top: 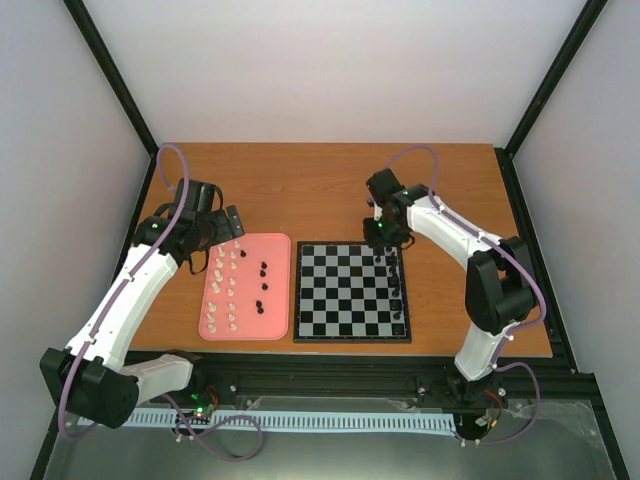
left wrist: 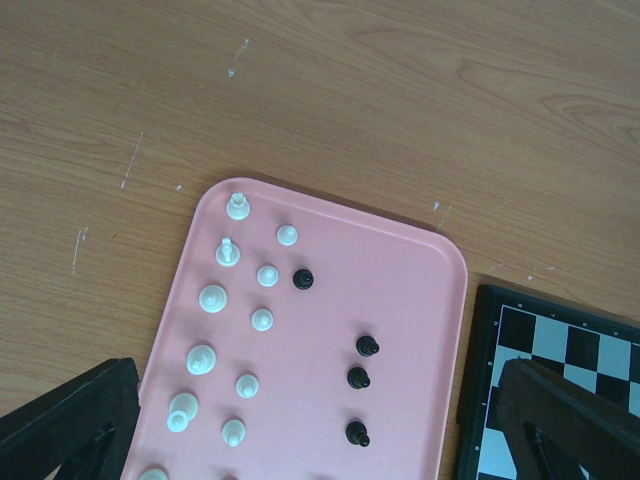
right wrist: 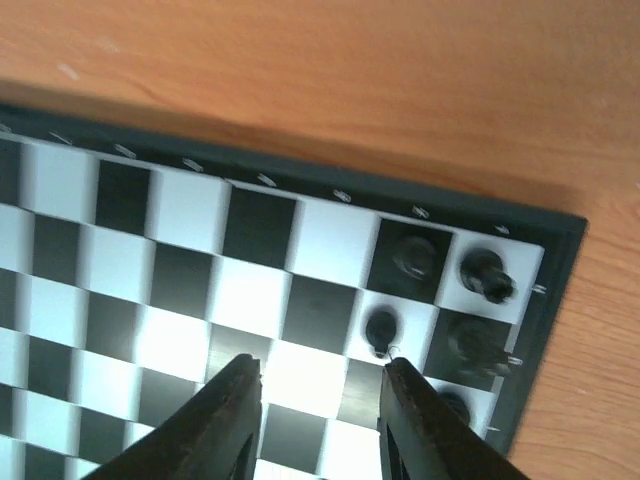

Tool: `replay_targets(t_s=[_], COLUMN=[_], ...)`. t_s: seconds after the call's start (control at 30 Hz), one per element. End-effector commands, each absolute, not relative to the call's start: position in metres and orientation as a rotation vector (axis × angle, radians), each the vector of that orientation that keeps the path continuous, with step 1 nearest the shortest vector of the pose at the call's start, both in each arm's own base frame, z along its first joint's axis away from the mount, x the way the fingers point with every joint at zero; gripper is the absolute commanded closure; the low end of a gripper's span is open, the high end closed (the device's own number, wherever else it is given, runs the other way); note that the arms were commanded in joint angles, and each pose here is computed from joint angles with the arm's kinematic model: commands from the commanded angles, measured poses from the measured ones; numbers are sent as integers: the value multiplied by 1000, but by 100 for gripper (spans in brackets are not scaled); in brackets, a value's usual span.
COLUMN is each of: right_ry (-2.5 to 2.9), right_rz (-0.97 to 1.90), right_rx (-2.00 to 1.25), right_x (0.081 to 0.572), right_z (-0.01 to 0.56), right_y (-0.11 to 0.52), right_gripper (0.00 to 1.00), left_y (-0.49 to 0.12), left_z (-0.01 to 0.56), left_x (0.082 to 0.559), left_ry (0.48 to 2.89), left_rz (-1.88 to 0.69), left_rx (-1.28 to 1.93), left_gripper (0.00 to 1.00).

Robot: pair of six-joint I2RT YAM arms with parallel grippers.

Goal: Set up the chess pieces on the board
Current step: Place the chess piece on the chessboard, then pick up the chess piece from the storage box.

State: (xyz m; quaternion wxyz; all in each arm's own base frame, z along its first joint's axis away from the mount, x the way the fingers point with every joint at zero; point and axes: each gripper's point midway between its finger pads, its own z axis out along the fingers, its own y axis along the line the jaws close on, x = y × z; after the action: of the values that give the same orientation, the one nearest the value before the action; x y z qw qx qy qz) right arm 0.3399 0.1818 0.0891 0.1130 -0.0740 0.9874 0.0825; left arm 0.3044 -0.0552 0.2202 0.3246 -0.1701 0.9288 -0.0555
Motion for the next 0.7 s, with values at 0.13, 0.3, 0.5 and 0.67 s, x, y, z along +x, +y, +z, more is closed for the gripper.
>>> replay_targets(t_s=[0.13,0.3,0.5,0.67], right_ry=[2767,2770,2737,2729], right_rz=[394,443,570,615], right_rx=[-468,-662,-868,-930], right_x=[340,326,306,305], right_z=[149,134,121,106], right_y=[272,344,425,457], right_gripper=[48,45,44,44], left_y=[-55,-54,-51,-51], left_z=[241,253,263,262], left_x=[312,311,306,301], left_ry=[2373,2347,2322,2326], left_rz=[-173,-183,-182,-188], left_rx=[-468,-468,-467,-467], left_gripper=[0,0,0,0])
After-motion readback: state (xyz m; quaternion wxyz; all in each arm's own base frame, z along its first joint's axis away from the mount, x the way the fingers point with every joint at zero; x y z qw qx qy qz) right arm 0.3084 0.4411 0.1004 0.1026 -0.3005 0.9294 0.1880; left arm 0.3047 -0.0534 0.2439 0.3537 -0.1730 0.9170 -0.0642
